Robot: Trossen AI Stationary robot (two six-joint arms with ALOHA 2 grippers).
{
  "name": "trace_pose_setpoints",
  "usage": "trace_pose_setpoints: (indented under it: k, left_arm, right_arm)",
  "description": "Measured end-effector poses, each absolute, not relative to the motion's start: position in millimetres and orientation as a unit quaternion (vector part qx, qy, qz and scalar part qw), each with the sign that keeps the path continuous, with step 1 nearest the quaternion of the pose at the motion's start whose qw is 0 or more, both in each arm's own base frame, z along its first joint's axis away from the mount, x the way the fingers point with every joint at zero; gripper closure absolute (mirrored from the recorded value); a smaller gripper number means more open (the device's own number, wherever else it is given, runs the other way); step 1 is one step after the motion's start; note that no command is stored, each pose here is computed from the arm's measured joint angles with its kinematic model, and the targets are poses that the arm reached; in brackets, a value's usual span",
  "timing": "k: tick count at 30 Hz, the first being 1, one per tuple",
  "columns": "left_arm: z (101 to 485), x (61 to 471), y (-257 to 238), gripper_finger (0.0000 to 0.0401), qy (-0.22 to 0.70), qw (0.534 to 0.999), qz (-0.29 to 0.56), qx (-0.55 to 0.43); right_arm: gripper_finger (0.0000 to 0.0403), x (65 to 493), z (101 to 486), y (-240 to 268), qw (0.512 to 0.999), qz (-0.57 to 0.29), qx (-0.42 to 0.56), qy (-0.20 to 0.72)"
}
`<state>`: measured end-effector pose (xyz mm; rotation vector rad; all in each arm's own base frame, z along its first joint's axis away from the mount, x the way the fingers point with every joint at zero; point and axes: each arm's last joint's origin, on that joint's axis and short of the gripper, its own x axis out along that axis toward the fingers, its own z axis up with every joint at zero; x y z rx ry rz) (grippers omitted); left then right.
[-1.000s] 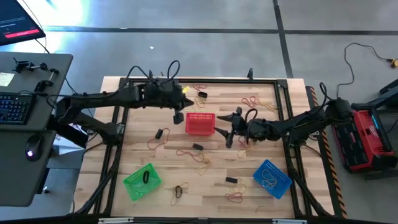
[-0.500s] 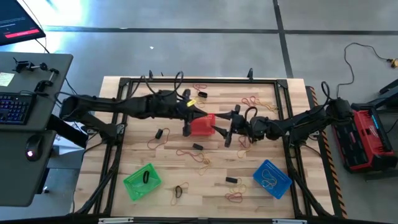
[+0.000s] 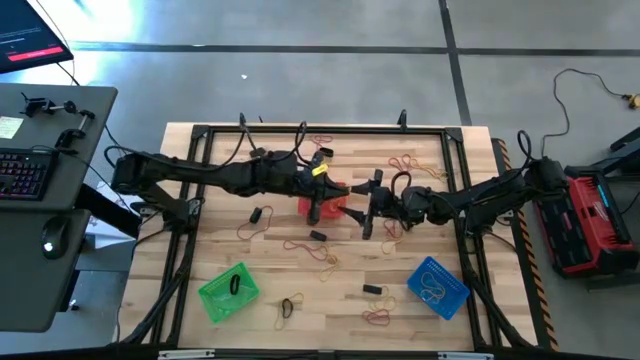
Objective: Sort rubber bands into baskets
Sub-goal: Put the yellow rubber band into the blue bin
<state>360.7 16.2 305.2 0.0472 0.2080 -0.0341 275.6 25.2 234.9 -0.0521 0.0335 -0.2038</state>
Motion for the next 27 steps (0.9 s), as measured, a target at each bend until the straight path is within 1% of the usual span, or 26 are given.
trace_pose_setpoints:
  k: [2, 4, 6, 10, 11, 12, 16, 18, 23, 27]
  left_arm:
    - [306, 361, 16, 0.0401, 0.100, 0.995, -0.017, 0.024]
    - [307, 361, 16, 0.0401, 0.096, 0.995, -0.017, 0.025]
    - [308, 360, 16, 0.0401, 0.095, 0.995, -0.017, 0.024]
    - [308, 360, 16, 0.0401, 0.097, 0.995, -0.017, 0.024]
    - [308, 360, 16, 0.0401, 0.099, 0.995, -0.017, 0.024]
    - [307, 359, 16, 0.0401, 0.101, 0.994, -0.017, 0.025]
    - [305, 359, 16, 0.0391, 0.111, 0.993, -0.019, 0.043]
    - [305, 359, 16, 0.0377, 0.111, 0.992, -0.023, 0.054]
    - [306, 359, 13, 0.0330, 0.102, 0.992, -0.050, 0.057]
    - [295, 356, 7, 0.0290, 0.046, 0.995, -0.071, 0.055]
  right_arm:
    - [0.0184, 276, 235, 25, 0.994, -0.102, -0.026, 0.017]
    - [0.0212, 276, 235, 25, 0.994, -0.102, -0.025, 0.017]
    - [0.0253, 276, 235, 25, 0.994, -0.103, -0.026, 0.017]
    - [0.0359, 276, 235, 26, 0.994, -0.102, -0.027, 0.017]
    - [0.0381, 275, 234, 27, 0.994, -0.101, -0.031, 0.019]
    - [0.0391, 275, 234, 28, 0.994, -0.102, -0.036, 0.021]
    - [0.0385, 274, 234, 35, 0.994, -0.102, -0.039, 0.022]
    - [0.0395, 272, 234, 39, 0.994, -0.096, -0.041, 0.029]
    - [0.0399, 262, 238, 43, 0.992, -0.114, -0.027, 0.056]
    - [0.0401, 247, 244, 47, 0.989, -0.123, -0.010, 0.078]
